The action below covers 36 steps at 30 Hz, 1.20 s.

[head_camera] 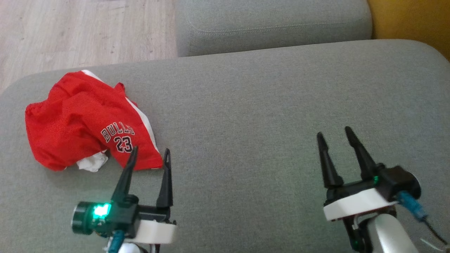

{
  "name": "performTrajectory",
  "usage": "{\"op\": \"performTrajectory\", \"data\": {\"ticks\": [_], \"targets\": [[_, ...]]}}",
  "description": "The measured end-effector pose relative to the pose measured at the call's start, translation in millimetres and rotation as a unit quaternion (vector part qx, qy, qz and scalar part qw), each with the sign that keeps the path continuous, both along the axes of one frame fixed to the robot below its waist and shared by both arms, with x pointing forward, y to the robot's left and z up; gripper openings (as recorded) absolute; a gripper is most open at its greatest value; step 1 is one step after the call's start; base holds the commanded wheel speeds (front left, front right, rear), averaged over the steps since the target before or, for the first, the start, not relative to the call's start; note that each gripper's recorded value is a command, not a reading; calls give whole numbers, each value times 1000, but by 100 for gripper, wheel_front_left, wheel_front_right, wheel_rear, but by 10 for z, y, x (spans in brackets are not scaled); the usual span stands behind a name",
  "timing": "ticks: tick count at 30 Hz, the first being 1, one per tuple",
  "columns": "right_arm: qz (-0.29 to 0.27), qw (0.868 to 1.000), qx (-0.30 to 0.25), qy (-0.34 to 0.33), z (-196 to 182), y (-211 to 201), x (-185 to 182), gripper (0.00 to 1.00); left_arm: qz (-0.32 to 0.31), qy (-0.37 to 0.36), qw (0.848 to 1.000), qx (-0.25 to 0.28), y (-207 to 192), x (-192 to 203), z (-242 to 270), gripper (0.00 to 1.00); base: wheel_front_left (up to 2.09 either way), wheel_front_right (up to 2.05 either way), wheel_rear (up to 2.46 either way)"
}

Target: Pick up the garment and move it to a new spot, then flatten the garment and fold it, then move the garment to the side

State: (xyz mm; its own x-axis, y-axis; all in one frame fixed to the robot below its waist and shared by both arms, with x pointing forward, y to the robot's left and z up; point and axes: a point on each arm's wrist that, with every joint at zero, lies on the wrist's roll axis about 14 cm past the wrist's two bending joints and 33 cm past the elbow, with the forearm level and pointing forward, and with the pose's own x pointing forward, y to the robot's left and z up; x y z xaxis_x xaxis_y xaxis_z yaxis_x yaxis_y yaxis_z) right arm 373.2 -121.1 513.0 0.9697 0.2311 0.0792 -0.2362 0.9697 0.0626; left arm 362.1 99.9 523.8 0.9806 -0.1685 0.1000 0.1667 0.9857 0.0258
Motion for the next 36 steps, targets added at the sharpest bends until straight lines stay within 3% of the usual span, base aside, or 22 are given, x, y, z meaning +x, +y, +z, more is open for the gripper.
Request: {"op": "performTrajectory", "data": {"ticks": [6, 22, 36], "targets": [[-15, 998, 53, -7, 73, -82, 13, 100, 6, 1, 997, -72, 113, -28, 58, 100, 0, 0, 0], [-14, 997, 69, 13, -75, -55, -81, 100, 4, 28, 996, -84, 290, -83, -202, 100, 0, 0, 0], [69, 994, 79, 20, -64, 492, -94, 100, 80, 11, 993, -82, 729, -201, -128, 100, 0, 0, 0]]}}
